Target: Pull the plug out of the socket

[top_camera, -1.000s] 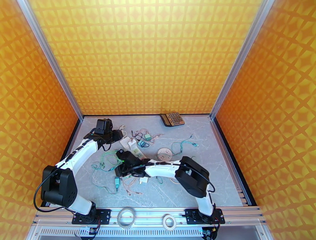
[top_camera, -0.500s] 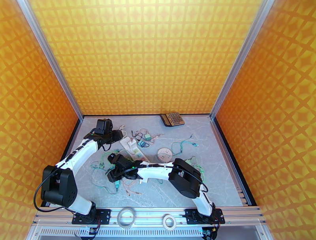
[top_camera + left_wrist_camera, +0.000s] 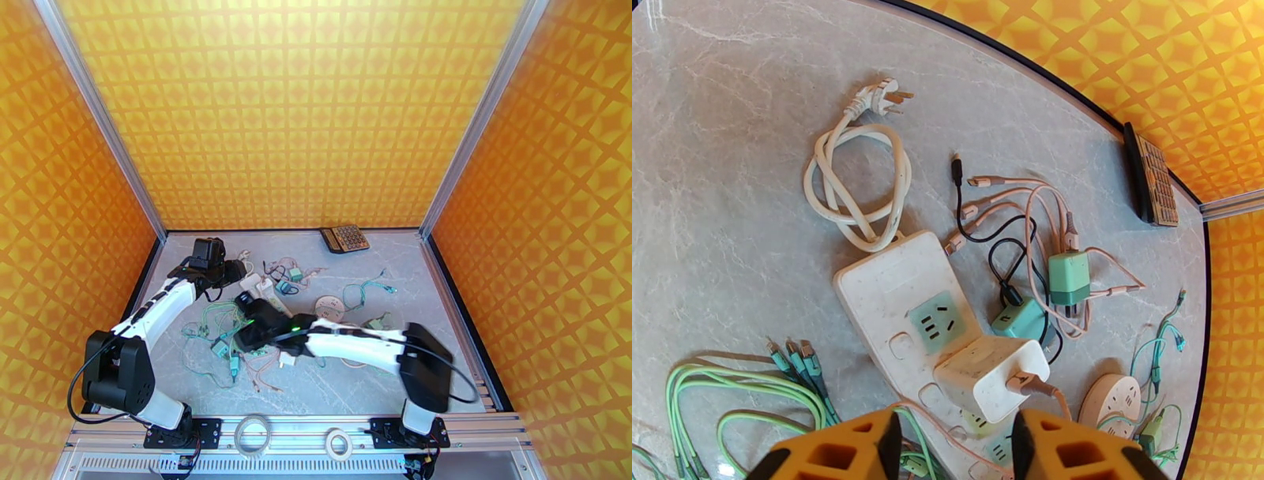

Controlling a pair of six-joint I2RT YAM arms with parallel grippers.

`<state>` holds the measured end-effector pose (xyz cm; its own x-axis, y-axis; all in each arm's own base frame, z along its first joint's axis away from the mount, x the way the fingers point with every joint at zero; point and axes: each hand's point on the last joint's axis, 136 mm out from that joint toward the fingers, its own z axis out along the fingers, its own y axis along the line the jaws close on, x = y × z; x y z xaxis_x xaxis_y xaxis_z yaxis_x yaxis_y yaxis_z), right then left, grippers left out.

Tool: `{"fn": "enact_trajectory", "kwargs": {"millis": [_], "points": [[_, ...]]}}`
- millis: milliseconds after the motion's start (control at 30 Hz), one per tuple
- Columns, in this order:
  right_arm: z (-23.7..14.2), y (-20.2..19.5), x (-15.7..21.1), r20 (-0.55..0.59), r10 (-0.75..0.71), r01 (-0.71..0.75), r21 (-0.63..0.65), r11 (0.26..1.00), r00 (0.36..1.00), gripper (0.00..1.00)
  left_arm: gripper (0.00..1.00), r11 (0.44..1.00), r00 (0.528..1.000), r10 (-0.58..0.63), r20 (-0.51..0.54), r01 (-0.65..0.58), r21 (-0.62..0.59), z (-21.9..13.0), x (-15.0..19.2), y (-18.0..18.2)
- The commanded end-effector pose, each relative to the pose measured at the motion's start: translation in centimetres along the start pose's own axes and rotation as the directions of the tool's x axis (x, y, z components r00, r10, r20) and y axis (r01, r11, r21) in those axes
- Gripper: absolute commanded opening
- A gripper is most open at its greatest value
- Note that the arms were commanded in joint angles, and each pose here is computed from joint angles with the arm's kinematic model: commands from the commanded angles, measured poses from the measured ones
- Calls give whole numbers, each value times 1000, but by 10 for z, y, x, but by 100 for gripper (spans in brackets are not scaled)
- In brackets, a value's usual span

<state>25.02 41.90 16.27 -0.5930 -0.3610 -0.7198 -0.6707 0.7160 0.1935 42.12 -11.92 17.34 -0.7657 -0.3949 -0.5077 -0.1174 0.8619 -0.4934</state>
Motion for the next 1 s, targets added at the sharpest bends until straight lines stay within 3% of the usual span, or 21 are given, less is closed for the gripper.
{"fn": "enact_trajectory", "kwargs": {"millis": [0, 200, 433, 700, 833, 967], "points": [[-11, -34, 7, -12, -16, 18, 101, 995, 1000, 67, 43, 1000, 1000, -14, 1, 14, -14, 7, -2, 4], [-23, -73, -8, 29, 5, -11, 198, 980, 1000, 65, 43, 1000, 1000, -17, -26, 17, -14, 20, 3, 6], [-7, -103, -27, 49, 35, -45, 236, 971, 998, 63, 42, 999, 998, 26, -50, -27, -23, 39, 11, 12], [24, -127, -34, 39, 156, -160, 152, 975, 987, 54, 42, 995, 992, 88, -93, -91, -33, 62, 35, 26], [47, -139, -35, 8, 134, -133, 163, 978, 991, 57, 42, 993, 987, 106, -118, -111, -36, 71, 45, 29], [63, -137, -37, 8, 69, -70, 123, 990, 998, 67, 41, 993, 986, 103, -133, -111, -49, 75, 48, 33]]}}
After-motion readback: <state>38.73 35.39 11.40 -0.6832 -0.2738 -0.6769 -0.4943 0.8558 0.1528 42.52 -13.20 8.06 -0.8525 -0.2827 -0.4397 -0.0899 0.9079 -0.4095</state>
